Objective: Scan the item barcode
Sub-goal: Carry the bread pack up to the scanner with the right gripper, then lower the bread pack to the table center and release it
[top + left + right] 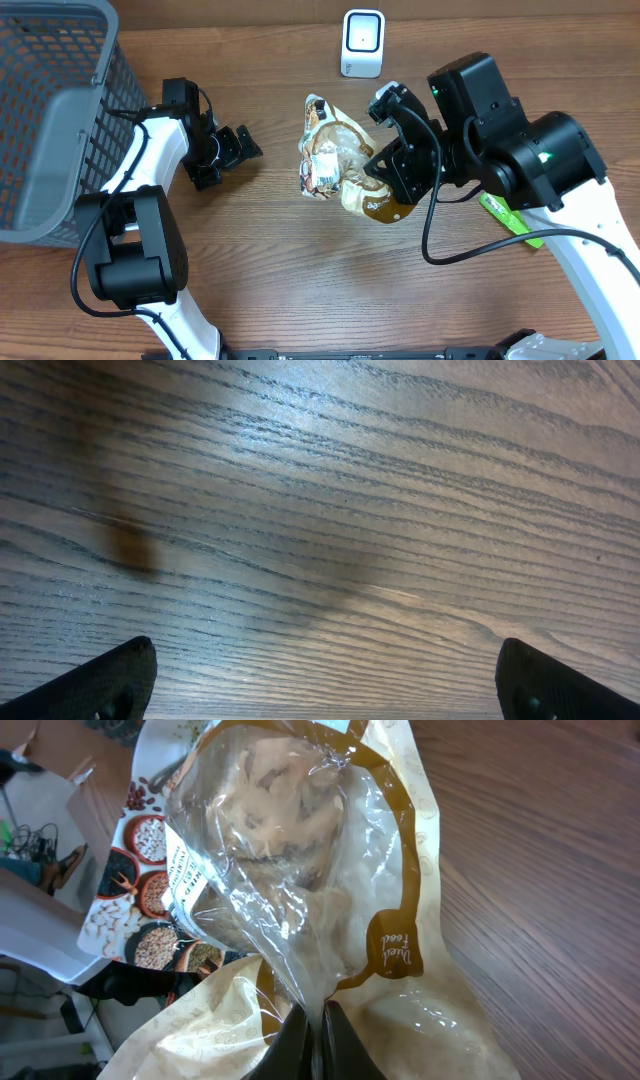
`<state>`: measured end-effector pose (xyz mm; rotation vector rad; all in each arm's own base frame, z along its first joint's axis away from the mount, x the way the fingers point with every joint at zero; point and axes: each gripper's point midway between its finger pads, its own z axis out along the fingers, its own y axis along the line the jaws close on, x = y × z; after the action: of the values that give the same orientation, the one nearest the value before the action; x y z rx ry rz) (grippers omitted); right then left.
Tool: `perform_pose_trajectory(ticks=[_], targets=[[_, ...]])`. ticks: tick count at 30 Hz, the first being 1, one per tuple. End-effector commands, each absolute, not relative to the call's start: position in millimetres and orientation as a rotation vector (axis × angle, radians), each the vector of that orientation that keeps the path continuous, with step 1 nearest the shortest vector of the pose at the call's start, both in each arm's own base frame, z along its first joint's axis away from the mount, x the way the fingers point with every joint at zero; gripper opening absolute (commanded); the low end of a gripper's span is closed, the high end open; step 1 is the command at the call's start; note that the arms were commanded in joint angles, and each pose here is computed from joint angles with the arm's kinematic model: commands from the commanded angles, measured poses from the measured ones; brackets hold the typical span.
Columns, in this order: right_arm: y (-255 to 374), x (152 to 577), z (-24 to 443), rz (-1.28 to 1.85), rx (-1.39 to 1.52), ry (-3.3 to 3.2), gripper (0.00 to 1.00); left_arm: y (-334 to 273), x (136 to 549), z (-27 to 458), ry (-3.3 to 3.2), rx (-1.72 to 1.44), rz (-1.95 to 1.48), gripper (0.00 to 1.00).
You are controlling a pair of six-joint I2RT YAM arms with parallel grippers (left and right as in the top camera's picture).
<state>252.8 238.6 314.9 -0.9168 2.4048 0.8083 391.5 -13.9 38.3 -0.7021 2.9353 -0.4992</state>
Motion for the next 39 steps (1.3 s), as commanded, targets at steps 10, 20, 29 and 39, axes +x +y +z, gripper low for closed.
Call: perform_pose_trajectory(ticks=[10, 20, 29, 39], targets=[[237, 267, 331, 0.829, -0.903, 2.321, 0.04, -13, 397, 42, 2.92, -0.69, -0.487, 1.0], [247, 308, 331, 0.79, -0.796, 2.279, 0.04, -13, 397, 42, 2.92, -0.69, -0.487, 1.0], [225, 361, 311, 0.521, -0.576, 2.326, 0.04, -13, 397, 42, 2.92, -0.69, -0.487, 1.0], [214, 377, 192, 0.397, -0.297, 2.658, 0.04, -13, 397, 42, 2.92, -0.689, -0.487, 1.0]])
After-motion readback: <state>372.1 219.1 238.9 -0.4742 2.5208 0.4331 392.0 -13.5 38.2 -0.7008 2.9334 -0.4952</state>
